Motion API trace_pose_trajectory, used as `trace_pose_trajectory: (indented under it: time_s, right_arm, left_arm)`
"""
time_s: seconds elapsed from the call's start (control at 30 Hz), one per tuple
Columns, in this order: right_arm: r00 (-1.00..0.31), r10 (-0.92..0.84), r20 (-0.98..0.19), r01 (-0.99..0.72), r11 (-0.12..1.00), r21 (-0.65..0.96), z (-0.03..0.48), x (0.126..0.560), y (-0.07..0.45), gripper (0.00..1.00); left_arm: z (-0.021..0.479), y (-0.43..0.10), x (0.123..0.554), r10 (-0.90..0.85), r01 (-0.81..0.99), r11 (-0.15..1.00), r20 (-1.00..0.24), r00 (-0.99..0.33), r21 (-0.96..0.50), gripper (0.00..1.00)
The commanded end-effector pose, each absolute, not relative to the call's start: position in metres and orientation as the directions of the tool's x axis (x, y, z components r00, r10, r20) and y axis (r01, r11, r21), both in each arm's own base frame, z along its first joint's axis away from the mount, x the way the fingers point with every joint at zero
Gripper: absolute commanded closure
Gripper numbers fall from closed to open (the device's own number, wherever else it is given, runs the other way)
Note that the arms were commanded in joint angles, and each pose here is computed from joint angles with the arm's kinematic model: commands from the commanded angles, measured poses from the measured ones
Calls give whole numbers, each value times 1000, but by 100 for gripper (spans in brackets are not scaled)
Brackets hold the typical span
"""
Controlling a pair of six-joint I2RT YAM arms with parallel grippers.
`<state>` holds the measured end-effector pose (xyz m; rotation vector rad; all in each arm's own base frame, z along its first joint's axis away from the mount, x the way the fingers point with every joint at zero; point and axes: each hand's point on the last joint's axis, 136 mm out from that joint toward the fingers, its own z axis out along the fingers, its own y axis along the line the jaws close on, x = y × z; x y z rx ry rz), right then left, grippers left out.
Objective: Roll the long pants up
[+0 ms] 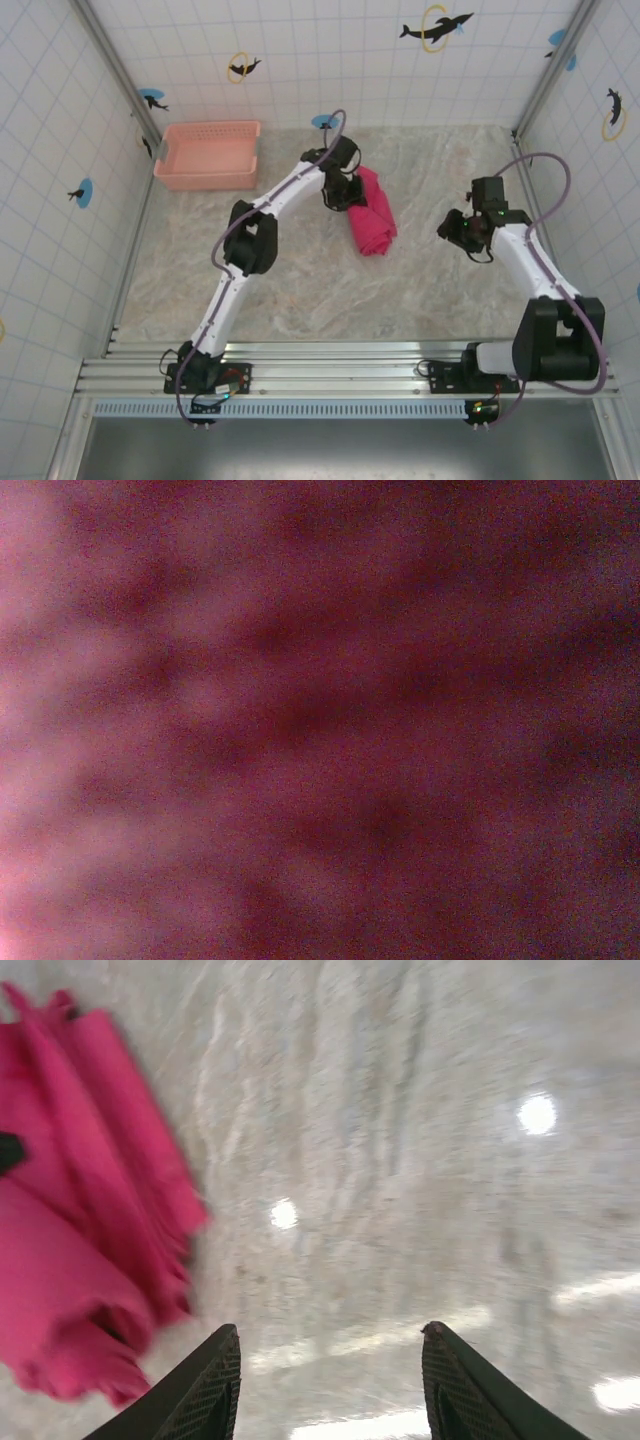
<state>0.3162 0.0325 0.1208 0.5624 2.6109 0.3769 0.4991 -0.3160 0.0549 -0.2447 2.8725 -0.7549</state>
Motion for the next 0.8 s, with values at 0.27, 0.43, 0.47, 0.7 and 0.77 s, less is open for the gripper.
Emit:
trace_pose_trajectory:
  time_s: [0.27,0.43,0.47,0.7,0.77]
  right_arm:
    - [-805,490,-334,408,867,288,81,247,18,49]
    - [-787,504,-356,416,860,298,81,232,17,49]
    - [-779,512,-361,416,854,314,81,231,18,49]
    - [-746,558,-363,440,823,361,79,224,21,50]
    - [-738,566,-367,443,817,368,78,222,21,50]
  left_arm:
    - [225,-247,630,-615,-104,611,-388,-686,-785,100]
    - [292,-221,655,-687,14,537,-447,-573,-843,100]
    - [303,-212,658,-699,29,536,-464,-544,-843,100]
    - [355,-120,684,-826,79,440,-438,-355,-894,100]
    - [373,-92,687,-849,96,430,-438,-296,-898,100]
